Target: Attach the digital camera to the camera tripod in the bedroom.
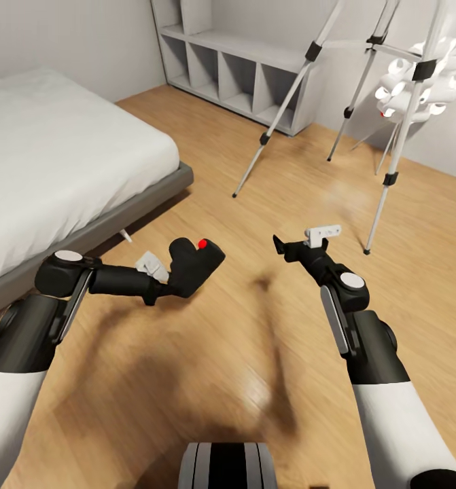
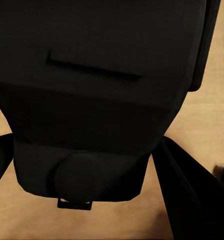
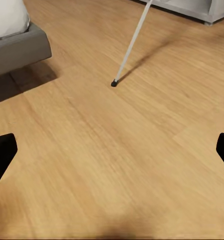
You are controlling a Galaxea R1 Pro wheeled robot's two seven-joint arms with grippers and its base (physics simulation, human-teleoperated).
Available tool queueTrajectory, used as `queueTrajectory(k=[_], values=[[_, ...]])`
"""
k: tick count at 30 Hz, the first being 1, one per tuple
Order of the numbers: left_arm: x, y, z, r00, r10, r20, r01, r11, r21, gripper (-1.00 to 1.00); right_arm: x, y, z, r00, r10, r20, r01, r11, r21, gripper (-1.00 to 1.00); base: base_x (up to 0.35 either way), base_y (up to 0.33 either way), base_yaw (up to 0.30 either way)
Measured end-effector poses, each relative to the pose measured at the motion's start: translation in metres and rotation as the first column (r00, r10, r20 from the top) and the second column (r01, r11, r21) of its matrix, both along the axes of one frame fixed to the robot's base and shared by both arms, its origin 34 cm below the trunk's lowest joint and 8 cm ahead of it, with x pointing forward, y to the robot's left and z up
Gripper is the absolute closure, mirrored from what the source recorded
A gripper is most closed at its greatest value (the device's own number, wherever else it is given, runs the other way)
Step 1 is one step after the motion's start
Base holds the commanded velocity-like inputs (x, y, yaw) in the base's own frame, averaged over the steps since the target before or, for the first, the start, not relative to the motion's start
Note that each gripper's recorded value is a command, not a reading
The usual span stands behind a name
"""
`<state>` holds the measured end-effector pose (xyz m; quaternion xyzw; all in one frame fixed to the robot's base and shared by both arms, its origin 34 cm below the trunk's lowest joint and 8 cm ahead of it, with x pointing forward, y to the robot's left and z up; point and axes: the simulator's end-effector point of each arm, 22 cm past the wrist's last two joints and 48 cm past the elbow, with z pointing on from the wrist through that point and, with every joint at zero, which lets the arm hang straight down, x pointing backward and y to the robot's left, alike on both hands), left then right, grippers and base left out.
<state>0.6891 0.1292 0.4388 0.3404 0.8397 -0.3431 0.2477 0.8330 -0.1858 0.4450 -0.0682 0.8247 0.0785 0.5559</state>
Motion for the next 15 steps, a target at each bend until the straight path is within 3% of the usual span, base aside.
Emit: queueTrajectory(k=[5,13,15], values=[[-0.014,-0.015,0.003,0.998,-0.061,-0.001,0.061,0.998,0.022,1.00,-0.002,-0.001,0.010,1.000,-0.001,-0.005,0.001,1.000,-0.002,-1.00,0.000,0.000,0.000],[-0.021,-0.021,0.017,0.996,-0.088,0.014,0.087,0.996,0.033,1.00,-0.024,-0.002,0.003,0.999,-0.003,-0.037,0.003,1.000,-0.003,-1.00,0.000,0.000,0.000],[-0.022,-0.016,0.018,0.998,-0.068,-0.013,0.068,0.997,0.046,1.00,-0.025,-0.006,0.006,0.999,-0.014,-0.032,0.014,1.000,-0.003,-1.00,0.000,0.000,0.000]])
